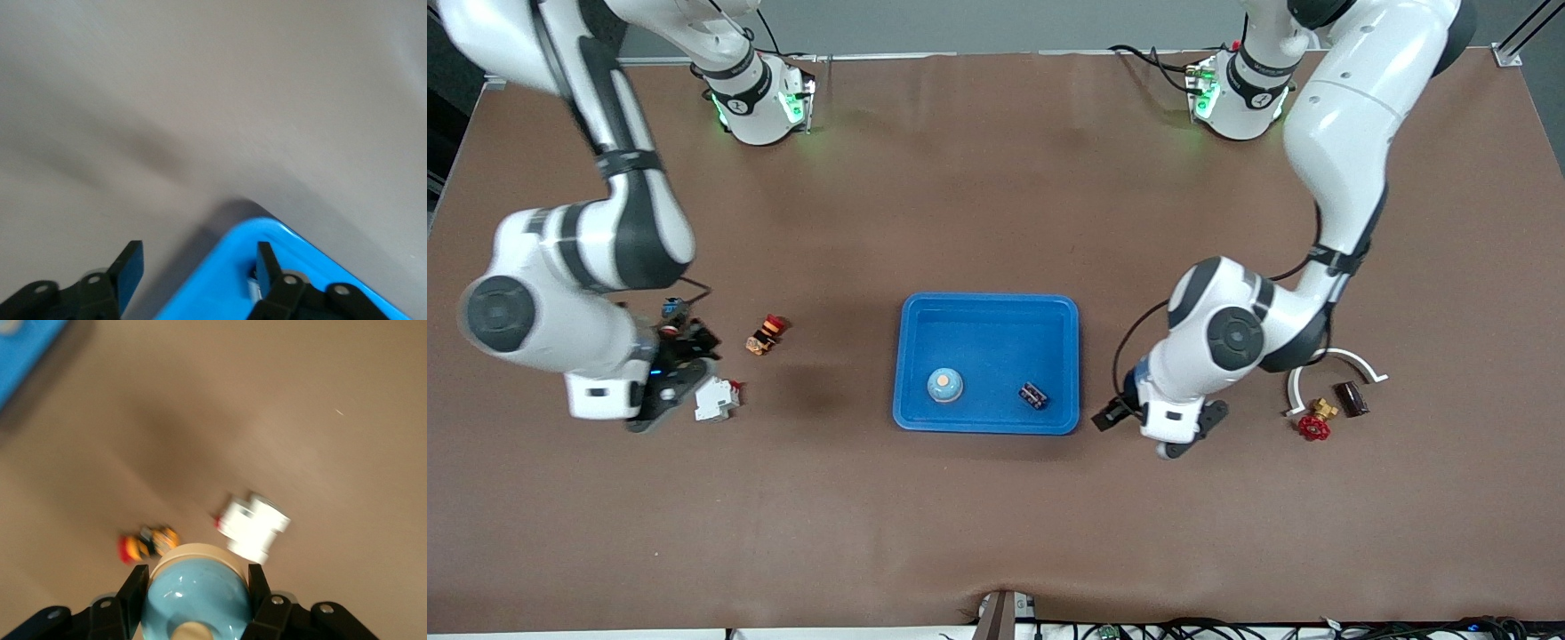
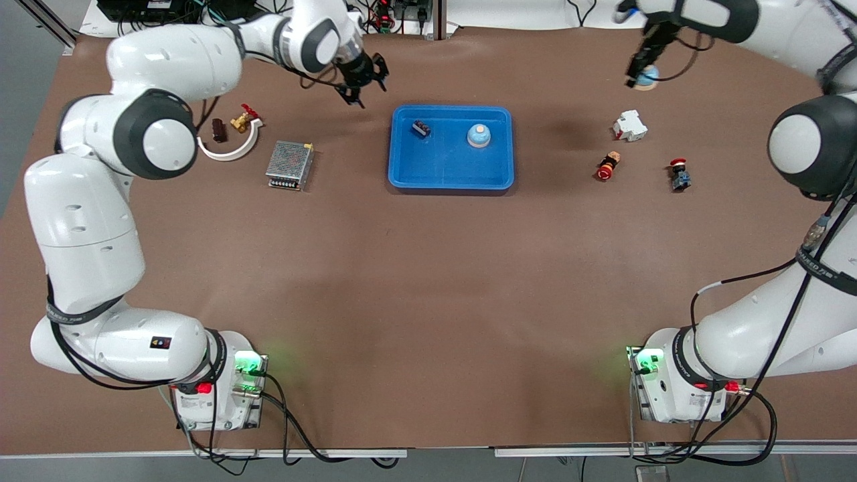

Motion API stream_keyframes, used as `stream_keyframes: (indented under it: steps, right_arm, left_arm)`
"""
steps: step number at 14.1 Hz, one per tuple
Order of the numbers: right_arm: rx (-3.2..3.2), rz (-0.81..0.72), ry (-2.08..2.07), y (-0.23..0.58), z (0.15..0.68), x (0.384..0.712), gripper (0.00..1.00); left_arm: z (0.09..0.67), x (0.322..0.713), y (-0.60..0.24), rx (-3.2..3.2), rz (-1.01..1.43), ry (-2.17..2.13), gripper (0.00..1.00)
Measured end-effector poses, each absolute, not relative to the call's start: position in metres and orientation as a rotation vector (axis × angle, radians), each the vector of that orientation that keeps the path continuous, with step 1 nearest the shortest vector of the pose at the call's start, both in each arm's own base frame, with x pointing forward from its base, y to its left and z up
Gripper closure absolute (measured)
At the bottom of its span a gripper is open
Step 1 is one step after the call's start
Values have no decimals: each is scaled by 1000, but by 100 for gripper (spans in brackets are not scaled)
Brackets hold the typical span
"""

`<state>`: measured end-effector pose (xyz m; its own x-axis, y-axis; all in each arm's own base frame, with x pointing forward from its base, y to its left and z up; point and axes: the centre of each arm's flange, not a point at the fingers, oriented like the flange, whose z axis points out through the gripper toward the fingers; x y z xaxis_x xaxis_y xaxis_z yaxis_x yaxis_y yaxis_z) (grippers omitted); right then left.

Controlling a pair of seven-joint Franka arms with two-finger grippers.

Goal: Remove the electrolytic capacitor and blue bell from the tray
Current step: 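Grasp the second capacitor with the left gripper while the right gripper carries the bell, then lift the capacitor with the left gripper while the right gripper lowers the bell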

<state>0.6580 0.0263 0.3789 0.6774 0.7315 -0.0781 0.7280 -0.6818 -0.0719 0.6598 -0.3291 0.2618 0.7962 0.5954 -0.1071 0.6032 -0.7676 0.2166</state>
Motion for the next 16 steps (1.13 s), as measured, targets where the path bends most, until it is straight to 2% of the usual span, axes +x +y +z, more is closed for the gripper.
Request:
stream_keyframes:
  steps: [4, 9, 10, 15, 16]
  right_arm:
    - [-2759, 137, -1386, -56, 352, 664, 35]
    - [-2734, 117, -1434, -96, 285, 672, 35]
    - [-2729, 114, -1446, -97, 273, 673, 35]
    - [-2703, 83, -1493, -100, 230, 677, 35]
    - [-2698, 78, -1495, -101, 224, 677, 35]
  left_arm:
    - [230, 638, -389, 2685, -11, 1000, 28]
    - [208, 615, -435, 2701, 24, 1005, 30]
    - [204, 612, -438, 2707, 23, 999, 34]
    - [185, 606, -442, 2729, 26, 992, 40]
    - [185, 606, -442, 2728, 26, 991, 50]
